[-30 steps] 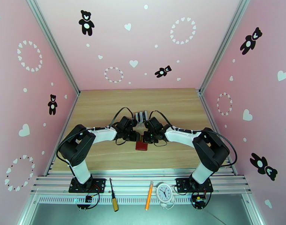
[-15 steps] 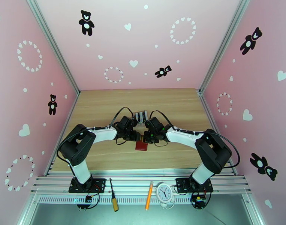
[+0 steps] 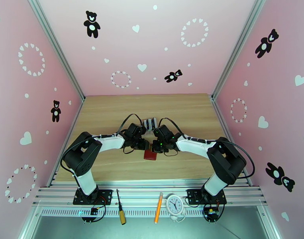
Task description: Put the credit cards into the card holder
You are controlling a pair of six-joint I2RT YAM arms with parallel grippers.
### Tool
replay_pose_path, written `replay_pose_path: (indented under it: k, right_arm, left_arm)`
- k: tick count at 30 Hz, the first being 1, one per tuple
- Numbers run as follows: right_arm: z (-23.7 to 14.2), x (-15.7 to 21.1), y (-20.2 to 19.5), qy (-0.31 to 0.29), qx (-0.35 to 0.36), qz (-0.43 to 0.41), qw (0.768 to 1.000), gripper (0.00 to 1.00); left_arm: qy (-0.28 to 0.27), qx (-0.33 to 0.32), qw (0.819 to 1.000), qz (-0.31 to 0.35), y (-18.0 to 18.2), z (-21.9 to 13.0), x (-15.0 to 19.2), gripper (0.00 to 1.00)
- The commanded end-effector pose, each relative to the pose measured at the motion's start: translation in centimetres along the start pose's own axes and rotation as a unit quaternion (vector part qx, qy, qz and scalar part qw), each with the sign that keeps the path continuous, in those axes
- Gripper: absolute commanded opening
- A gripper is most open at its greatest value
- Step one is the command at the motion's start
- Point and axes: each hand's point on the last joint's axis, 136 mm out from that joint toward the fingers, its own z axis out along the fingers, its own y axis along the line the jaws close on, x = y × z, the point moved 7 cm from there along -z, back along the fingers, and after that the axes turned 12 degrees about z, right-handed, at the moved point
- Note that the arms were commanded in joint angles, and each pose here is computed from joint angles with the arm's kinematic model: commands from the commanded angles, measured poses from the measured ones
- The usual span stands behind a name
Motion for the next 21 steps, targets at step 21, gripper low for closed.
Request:
replay_pose_path:
  k: [21]
  right_arm:
    - [1.33,0.03,-0.52,0.011,0.015,0.002,1.000,0.00]
  left_arm:
    - [0.045,-0.027,0.999,-0.007,1.11,1.34,1.98,0.37]
